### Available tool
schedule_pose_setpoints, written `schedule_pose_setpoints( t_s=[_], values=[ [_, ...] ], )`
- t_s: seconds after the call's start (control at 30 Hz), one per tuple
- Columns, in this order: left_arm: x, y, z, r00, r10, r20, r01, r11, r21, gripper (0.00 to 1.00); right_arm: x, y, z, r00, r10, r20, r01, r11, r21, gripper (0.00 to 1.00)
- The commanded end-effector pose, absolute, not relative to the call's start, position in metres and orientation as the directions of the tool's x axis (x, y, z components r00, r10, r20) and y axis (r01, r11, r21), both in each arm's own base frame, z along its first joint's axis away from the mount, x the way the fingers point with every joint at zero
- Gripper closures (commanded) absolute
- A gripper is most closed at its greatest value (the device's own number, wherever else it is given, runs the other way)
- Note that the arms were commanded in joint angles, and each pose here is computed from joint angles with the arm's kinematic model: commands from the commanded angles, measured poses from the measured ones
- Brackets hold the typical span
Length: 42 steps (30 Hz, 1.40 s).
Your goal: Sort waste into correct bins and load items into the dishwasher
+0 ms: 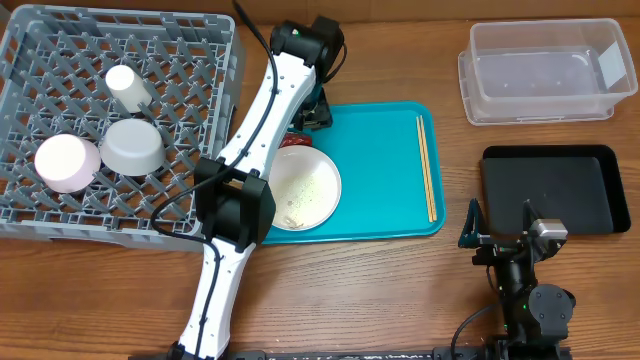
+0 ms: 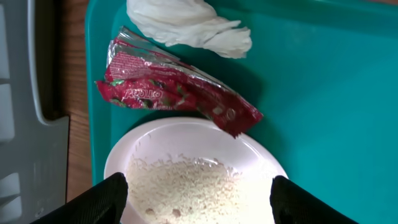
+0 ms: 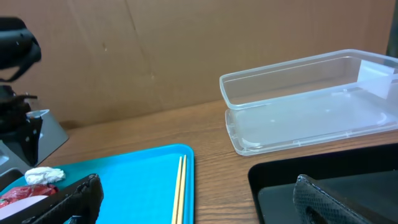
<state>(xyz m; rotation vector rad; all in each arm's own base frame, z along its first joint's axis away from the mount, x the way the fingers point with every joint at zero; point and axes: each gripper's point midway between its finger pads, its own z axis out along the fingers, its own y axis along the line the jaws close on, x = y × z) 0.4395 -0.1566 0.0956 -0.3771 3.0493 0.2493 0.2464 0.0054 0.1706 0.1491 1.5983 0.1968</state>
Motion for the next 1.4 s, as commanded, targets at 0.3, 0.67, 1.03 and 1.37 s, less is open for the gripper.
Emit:
schedule_pose_setpoints(
  t_s=[0.3,0.67,1.03,1.37],
  values=[
    [0.454,-0.096,0.151,-0.941,-0.314,-0.126,-0.323,0.945,0.06,0.0,0.246,0.006,0.17,-0.03,0.21,-0.977,-0.027,0.977,0.21,0.0],
    [0.454,0.026,0.209,-0.855,-0.475,-0.21,-0.477,0.878,-0.04,0.0,0.246,0.006,0.169,-0.031,0.21,-0.977,-0.026,0.977,0.21,0.0],
    [0.448,0.081,0.208,-0.831,-0.517,-0.205,-0.521,0.853,-0.037,0.0,0.246,0.006,0.17,-0.03,0.21,-0.977,-0.027,0.977,0.21,0.0],
    [0.448,0.081,0.208,-0.831,-0.517,-0.205,-0.521,0.853,-0.037,0.0,0.242,0.034,0.196,0.002,0.379,-0.926,-0.213,0.904,0.369,0.0]
  ],
)
